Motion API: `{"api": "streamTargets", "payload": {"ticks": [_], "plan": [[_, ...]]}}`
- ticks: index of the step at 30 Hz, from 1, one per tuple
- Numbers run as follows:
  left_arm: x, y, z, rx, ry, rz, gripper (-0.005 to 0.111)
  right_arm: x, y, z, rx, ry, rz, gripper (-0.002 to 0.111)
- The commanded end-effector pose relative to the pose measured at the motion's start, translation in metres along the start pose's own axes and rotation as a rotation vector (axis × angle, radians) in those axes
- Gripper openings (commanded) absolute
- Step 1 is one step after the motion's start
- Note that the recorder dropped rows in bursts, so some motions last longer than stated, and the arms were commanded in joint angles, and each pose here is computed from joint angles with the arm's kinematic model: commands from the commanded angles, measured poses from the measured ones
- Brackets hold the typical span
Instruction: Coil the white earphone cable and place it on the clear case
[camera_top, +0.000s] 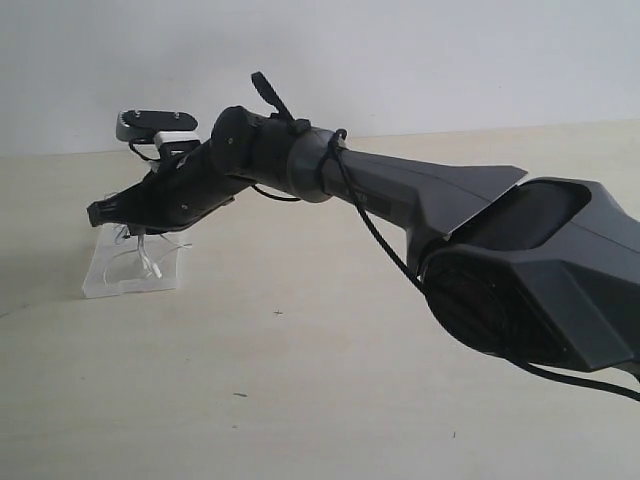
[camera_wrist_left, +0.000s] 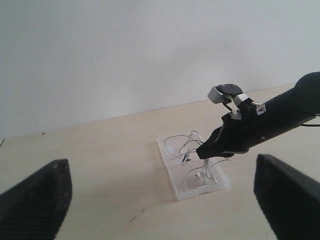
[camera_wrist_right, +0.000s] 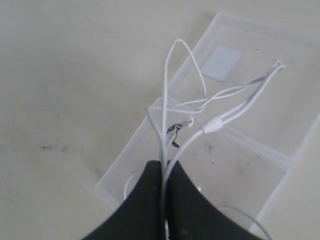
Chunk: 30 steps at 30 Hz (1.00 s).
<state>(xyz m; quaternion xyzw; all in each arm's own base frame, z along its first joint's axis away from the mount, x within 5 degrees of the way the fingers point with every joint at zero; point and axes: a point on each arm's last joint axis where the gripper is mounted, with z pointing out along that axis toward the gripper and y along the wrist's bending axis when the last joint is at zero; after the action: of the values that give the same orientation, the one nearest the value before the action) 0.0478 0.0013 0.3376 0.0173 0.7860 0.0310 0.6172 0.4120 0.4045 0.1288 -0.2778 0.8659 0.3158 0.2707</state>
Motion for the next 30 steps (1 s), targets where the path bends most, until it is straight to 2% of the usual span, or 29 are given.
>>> {"api": "streamTargets", "payload": {"ticks": [1,7,11,16,22,30], "plan": [[0.001,0.0,-0.001,-0.002,-0.002,-0.007,0.094,0.003,-0.002,-0.002,0.013,0.037,-0.022,0.002],[0.0,0.0,-0.001,-0.002,-0.003,-0.009,0.094,0.005,-0.007,-0.002,0.062,0.066,0.002,0.03],[0.0,0.0,-0.001,-0.002,-0.003,-0.009,0.094,0.005,-0.007,-0.002,0.063,0.066,0.01,0.042],[0.001,0.0,-0.001,0.002,-0.002,-0.014,0.094,0.005,-0.007,-0.002,0.064,0.064,0.011,0.044],[0.001,0.0,-0.001,0.004,-0.002,-0.017,0.094,0.003,-0.007,-0.002,0.066,0.044,0.017,0.072],[0.001,0.0,-0.001,0.004,-0.001,-0.017,0.094,-0.008,-0.006,-0.008,0.078,-0.026,0.048,0.071]]}}
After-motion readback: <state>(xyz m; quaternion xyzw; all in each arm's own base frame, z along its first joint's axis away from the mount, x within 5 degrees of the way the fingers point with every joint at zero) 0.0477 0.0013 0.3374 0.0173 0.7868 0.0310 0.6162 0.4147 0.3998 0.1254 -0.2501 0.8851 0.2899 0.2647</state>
